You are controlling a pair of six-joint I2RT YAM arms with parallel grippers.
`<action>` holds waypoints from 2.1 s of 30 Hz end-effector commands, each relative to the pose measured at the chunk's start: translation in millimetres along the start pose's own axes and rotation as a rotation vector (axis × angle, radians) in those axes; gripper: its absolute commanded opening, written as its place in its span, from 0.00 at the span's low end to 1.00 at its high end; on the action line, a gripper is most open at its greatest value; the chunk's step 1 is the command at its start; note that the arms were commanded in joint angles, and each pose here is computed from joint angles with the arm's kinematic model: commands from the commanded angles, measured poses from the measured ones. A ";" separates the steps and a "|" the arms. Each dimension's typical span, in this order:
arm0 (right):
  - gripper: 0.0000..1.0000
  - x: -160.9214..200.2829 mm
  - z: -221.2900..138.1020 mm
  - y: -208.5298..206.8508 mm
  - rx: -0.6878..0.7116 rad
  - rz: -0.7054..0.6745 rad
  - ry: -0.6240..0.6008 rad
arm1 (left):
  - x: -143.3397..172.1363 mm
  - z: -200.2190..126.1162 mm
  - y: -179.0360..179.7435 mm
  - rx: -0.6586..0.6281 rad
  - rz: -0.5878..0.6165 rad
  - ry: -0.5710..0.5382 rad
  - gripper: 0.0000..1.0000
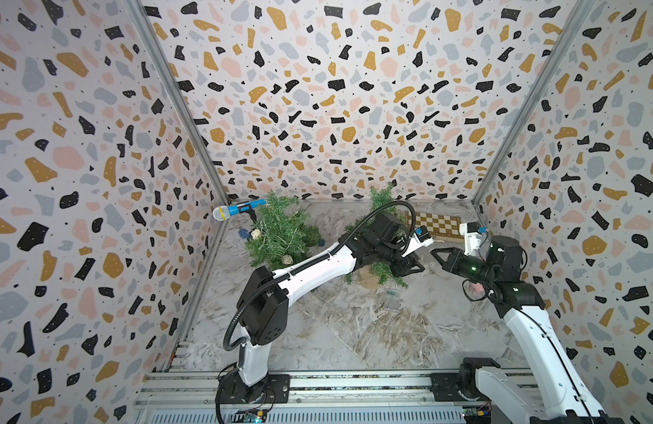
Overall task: Wrap string light around the christmas tree
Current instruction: Wrap the light string around the Christmas tree.
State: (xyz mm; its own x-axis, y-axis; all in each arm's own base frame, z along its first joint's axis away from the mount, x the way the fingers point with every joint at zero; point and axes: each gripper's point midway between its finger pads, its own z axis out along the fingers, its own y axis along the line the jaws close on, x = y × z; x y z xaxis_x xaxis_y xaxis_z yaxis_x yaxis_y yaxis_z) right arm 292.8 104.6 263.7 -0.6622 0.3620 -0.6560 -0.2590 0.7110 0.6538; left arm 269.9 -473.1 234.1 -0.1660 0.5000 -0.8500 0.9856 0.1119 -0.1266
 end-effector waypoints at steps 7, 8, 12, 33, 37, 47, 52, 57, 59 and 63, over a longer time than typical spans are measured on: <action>0.00 -29.4 -12.9 13.3 -0.021 -0.004 -0.079 | 17.5 -20.8 13.0 -0.045 0.024 0.036 0.24; 0.00 -33.6 -15.6 15.0 -0.020 -0.001 -0.093 | 18.2 -18.8 14.4 -0.046 0.025 0.036 0.24; 0.00 -37.8 -15.5 17.5 -0.048 0.028 -0.117 | 6.3 -16.4 15.0 -0.051 0.004 0.013 0.27; 0.00 -16.5 5.3 -21.9 0.000 0.107 -0.074 | -33.4 -23.3 -36.4 -0.303 -0.383 -0.081 0.68; 0.00 -13.6 4.4 -22.2 -0.001 0.112 -0.073 | -25.8 -4.5 -42.0 -0.206 -0.608 -0.192 0.74; 0.00 -12.5 3.3 -17.2 -0.029 0.133 -0.071 | -26.5 1.5 -15.5 -0.282 -0.758 -0.352 0.82; 0.00 -9.5 4.1 -14.5 -0.051 0.151 -0.062 | -6.6 16.1 2.8 -0.337 -0.872 -0.390 0.82; 0.00 -5.7 2.9 -13.5 -0.052 0.166 -0.049 | -8.0 16.3 28.1 -0.399 -0.938 -0.494 0.82; 0.00 -0.9 0.7 -16.5 -0.039 0.185 -0.050 | -19.8 21.2 32.9 -0.364 -0.911 -0.540 0.82; 0.00 6.7 0.9 -19.1 -0.034 0.215 -0.035 | -23.6 24.4 52.0 -0.374 -0.939 -0.636 0.78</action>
State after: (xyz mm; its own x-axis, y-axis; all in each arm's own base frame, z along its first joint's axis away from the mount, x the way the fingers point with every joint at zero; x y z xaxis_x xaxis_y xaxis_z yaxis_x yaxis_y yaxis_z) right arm 298.4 92.8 245.4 -0.6735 0.5173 -0.5280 -0.1447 0.6082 0.7805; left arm 302.1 -496.8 200.4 -0.7304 -0.2674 -0.6284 0.3959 0.5840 -0.7087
